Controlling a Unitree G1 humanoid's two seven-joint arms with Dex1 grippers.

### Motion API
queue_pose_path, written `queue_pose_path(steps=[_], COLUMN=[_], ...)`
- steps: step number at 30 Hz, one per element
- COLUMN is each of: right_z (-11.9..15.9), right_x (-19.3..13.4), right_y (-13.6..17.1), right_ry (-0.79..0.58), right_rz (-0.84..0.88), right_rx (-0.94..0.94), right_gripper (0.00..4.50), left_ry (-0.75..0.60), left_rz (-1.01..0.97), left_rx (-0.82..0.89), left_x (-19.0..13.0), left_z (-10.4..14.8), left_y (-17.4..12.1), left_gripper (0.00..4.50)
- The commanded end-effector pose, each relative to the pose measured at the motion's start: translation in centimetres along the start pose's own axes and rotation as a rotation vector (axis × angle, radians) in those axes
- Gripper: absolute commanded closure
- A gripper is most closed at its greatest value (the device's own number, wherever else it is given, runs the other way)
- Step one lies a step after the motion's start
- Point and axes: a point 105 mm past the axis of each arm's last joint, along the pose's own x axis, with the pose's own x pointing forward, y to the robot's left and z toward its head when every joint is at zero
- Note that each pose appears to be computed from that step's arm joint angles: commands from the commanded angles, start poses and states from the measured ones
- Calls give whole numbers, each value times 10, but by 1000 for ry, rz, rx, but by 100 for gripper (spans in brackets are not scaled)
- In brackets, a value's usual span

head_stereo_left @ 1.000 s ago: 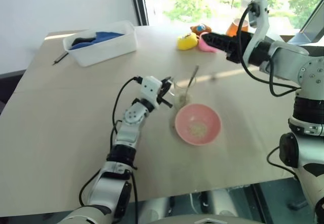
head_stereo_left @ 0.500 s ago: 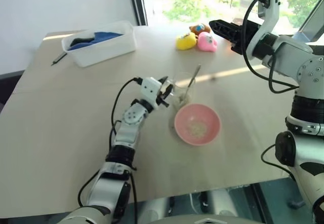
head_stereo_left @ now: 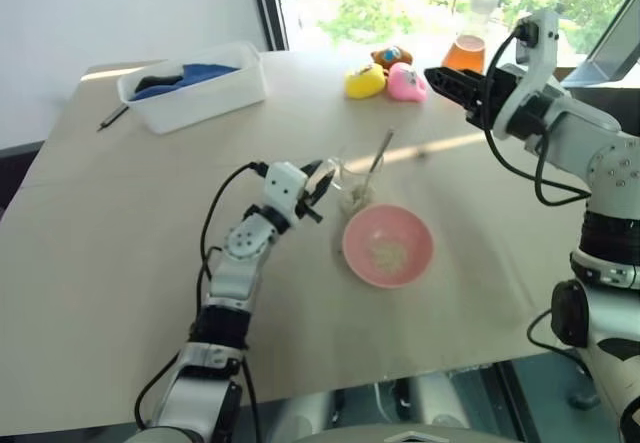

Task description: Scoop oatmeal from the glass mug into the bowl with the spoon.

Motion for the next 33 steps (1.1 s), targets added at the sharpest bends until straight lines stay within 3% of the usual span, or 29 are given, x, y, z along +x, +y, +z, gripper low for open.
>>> queue_pose_path(steps=[1, 8, 14, 18, 21, 22, 28, 33], right_z=[14, -22, -93, -123, -134, -137, -158, -159], right_x=[-17, -46, -101, -129, -144, -147, -173, -171], right_y=[-5, -27, -53, -59, -67, -68, -70, -68], right_ry=[-79, -20, 25, 119, 140, 154, 270, 279], right_rz=[-12, -83, -80, 7, 28, 41, 130, 142], right_rx=[-58, -116, -172, -253, -262, -273, -263, -277], right_gripper=[167, 167, 167, 167, 53, 1, 0, 0], left_ry=[-45, 20, 125, 185, 212, 218, 284, 322], left_rz=[-2, -31, 35, 62, 61, 70, 93, 95], left_rx=[11, 10, -50, -99, -118, -114, -152, -142], left_x=[-10, -48, -99, -128, -143, -146, -164, -169], left_z=[19, 14, -4, -15, -16, -16, -20, -23], left_y=[3, -4, -6, -15, -20, -20, -21, -23], left_gripper=[309, 309, 309, 189, 70, 8, 3, 3])
